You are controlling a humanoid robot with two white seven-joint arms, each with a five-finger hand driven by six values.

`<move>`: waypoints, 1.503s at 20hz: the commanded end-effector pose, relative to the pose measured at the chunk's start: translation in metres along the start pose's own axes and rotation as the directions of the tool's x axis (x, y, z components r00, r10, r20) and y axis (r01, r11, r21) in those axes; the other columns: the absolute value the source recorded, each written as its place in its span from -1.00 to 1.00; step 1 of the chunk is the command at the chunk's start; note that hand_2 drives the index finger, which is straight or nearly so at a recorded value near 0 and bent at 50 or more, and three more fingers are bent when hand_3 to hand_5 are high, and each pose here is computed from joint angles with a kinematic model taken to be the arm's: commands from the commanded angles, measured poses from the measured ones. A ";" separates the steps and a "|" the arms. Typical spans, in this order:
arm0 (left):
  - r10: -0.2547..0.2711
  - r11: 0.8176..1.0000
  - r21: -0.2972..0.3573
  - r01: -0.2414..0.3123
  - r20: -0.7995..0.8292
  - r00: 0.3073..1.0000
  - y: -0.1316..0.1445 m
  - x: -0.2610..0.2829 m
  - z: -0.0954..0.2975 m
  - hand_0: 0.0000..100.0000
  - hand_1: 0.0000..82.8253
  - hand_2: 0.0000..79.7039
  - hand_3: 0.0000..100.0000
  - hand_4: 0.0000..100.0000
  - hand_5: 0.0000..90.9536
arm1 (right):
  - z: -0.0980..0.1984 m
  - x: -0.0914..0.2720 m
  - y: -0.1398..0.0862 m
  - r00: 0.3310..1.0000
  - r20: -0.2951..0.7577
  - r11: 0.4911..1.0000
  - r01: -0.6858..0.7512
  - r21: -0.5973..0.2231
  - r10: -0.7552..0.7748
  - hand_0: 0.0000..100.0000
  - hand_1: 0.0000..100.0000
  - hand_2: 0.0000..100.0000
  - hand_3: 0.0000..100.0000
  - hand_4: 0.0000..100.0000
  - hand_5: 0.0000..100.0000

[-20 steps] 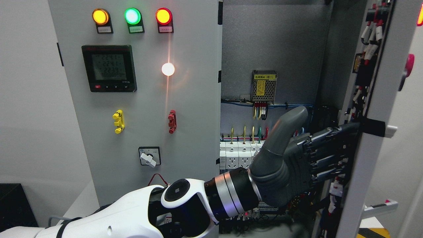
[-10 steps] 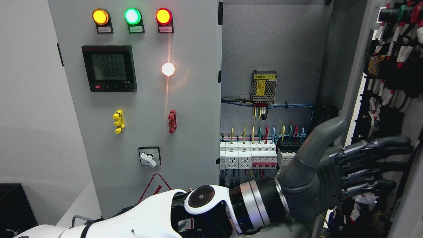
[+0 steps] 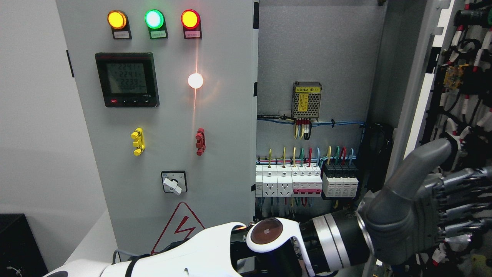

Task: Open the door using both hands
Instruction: 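Extend the left arm to swing the button door wide open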

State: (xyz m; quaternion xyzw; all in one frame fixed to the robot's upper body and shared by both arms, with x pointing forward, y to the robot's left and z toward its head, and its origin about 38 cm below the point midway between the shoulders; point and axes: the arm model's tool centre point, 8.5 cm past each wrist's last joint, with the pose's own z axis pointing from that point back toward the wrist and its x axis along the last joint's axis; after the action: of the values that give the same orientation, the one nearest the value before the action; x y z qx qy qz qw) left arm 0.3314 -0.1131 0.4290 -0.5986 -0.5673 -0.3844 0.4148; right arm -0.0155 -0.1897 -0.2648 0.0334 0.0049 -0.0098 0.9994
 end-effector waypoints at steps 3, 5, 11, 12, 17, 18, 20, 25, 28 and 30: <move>0.047 0.999 -0.002 -0.047 0.000 0.999 -0.004 -0.021 -0.044 -1.00 -1.00 -1.00 -1.00 -1.00 -1.00 | 0.000 0.000 0.000 1.000 -0.001 1.000 0.000 0.000 0.000 -1.00 -1.00 -1.00 -1.00 -1.00 -1.00; 0.048 0.999 -0.013 -0.048 0.001 0.999 -0.008 -0.020 -0.046 -1.00 -1.00 -1.00 -1.00 -1.00 -1.00 | 0.000 0.000 0.000 1.000 0.001 1.000 0.000 0.000 0.000 -1.00 -1.00 -1.00 -1.00 -1.00 -1.00; 0.041 0.999 -0.028 -0.041 -0.004 0.999 -0.014 -0.019 -0.052 -1.00 -1.00 -1.00 -1.00 -1.00 -1.00 | 0.000 0.000 0.000 1.000 0.001 1.000 0.000 0.000 0.000 -1.00 -1.00 -1.00 -1.00 -1.00 -1.00; 0.041 0.999 -0.030 -0.041 -0.005 0.999 -0.014 -0.019 -0.053 -1.00 -1.00 -1.00 -1.00 -1.00 -1.00 | 0.000 0.000 0.000 1.000 -0.001 1.000 0.000 0.000 0.000 -1.00 -1.00 -1.00 -1.00 -1.00 -1.00; 0.032 0.999 -0.028 -0.032 -0.006 0.999 -0.013 -0.017 -0.054 -1.00 -1.00 -1.00 -1.00 -1.00 -1.00 | 0.000 0.000 0.000 1.000 -0.001 1.000 0.000 0.000 0.000 -1.00 -1.00 -1.00 -1.00 -1.00 -1.00; 0.031 0.999 -0.030 -0.031 -0.006 0.999 -0.014 -0.017 -0.057 -1.00 -1.00 -1.00 -1.00 -1.00 -1.00 | 0.000 0.000 0.000 1.000 0.001 1.000 0.000 0.000 0.000 -1.00 -1.00 -1.00 -1.00 -1.00 -1.00; 0.033 0.999 -0.023 -0.033 -0.009 0.999 -0.013 -0.019 -0.060 -1.00 -1.00 -1.00 -1.00 -1.00 -1.00 | 0.000 0.000 0.000 1.000 0.001 1.000 0.000 0.000 0.000 -1.00 -1.00 -1.00 -1.00 -1.00 -1.00; 0.024 0.999 -0.029 -0.025 -0.011 1.000 -0.016 -0.020 -0.068 -1.00 -1.00 -1.00 -1.00 -1.00 -1.00 | 0.000 0.000 0.000 1.000 0.001 1.000 0.000 0.000 0.000 -1.00 -1.00 -1.00 -1.00 -1.00 -1.00; 0.022 1.000 -0.018 -0.022 -0.013 1.000 -0.012 -0.020 -0.071 -1.00 -1.00 -1.00 -1.00 -1.00 -1.00 | 0.000 0.000 0.000 1.000 -0.001 1.000 0.000 0.000 0.000 -1.00 -1.00 -1.00 -1.00 -1.00 -1.00; 0.025 0.999 -0.023 -0.026 -0.013 1.000 -0.015 -0.022 -0.074 -1.00 -1.00 -1.00 -1.00 -1.00 -1.00 | 0.000 0.000 0.000 1.000 0.001 1.000 0.000 0.000 0.000 -1.00 -1.00 -1.00 -1.00 -1.00 -1.00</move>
State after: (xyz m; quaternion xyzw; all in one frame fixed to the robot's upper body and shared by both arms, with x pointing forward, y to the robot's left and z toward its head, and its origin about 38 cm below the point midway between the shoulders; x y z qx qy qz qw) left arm 0.3179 -0.1746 0.4367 -0.6081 -0.5544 -0.3908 0.4125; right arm -0.0155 -0.1897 -0.2648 0.0334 0.0049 -0.0098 0.9994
